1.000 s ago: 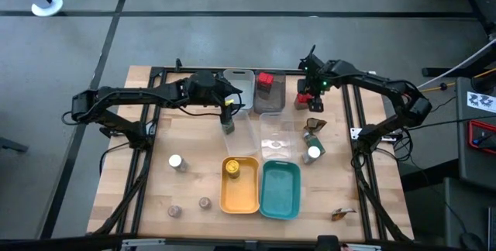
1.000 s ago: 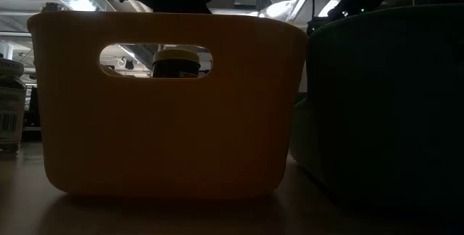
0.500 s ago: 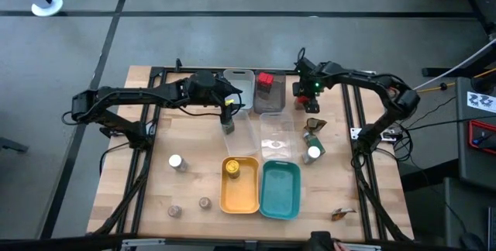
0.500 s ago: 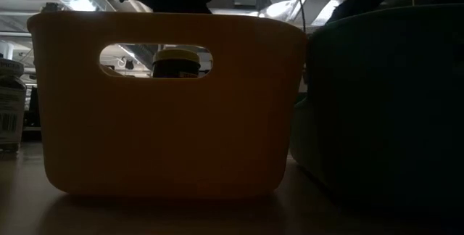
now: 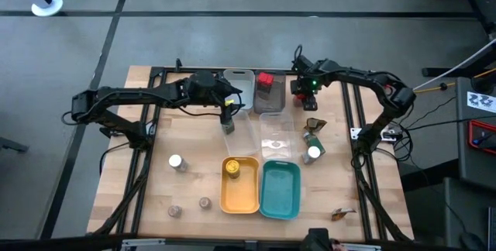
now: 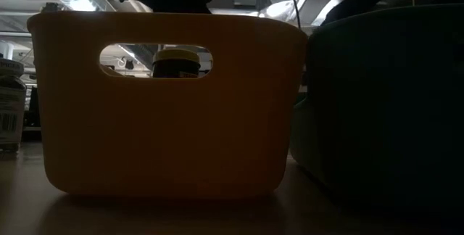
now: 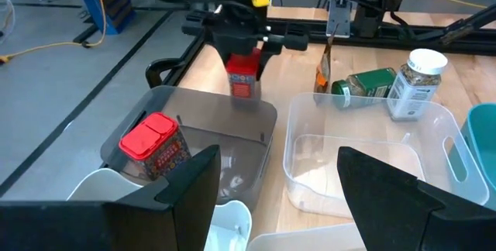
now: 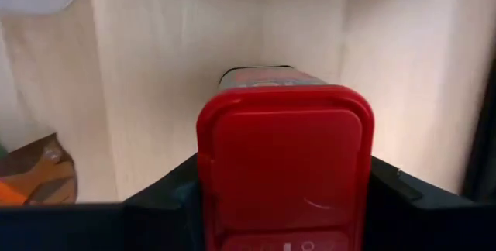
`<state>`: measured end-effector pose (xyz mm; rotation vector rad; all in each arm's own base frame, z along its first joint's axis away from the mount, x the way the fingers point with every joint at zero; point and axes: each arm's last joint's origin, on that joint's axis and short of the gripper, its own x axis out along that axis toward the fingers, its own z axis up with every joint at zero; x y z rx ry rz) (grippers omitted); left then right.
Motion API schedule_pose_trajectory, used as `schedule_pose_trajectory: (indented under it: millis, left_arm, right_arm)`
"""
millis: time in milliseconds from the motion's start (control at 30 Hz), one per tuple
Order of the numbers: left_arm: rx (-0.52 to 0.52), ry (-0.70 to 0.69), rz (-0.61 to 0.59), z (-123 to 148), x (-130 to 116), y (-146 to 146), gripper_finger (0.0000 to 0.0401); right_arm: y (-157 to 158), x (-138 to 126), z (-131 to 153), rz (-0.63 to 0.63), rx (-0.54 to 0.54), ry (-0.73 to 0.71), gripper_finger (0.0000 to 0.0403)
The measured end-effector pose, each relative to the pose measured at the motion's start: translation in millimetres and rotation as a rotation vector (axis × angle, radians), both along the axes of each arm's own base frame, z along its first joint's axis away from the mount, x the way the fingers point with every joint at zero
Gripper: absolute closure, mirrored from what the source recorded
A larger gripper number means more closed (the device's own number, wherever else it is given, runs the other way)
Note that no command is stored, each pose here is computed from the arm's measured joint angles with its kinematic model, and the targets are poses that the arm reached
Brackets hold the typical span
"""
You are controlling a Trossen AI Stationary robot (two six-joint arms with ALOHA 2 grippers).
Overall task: Sort spices by type
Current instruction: Put the red seasoning can into the black bin
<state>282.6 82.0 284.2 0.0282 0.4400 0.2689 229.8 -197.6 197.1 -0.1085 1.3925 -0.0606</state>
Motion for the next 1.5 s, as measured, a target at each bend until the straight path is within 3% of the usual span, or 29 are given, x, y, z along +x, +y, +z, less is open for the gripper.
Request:
schedule_pose_trajectory:
  millis: [433,567,733,933,1200,1500]
  left_arm:
    - [0.008,0.016,-0.003,24,-35,-9,0.0157]
    - [-0.021,0.050,0.007,28,-48,-13,0.0157]
    - [-0.066,0.074,0.029,31,-62,-17,0.0157]
    - [-0.103,0.078,0.048,32,-67,-18,0.0157]
    - [-0.105,0.075,0.049,32,-67,-19,0.0157]
    - [-0.108,0.087,0.049,31,-67,-19,0.0157]
  right_arm:
    - [-11,13,75,-0.002,-0.041,-0.048,0.0191]
    - [-15,18,96,-0.012,-0.071,-0.120,0.0191]
    - [-15,26,107,-0.010,-0.007,-0.269,0.0190]
    - [-7,50,100,0.047,-0.002,-0.336,0.0189]
    - [3,90,64,0.117,-0.010,-0.283,0.0188]
    - [-8,110,20,0.067,-0.029,-0.199,0.0188]
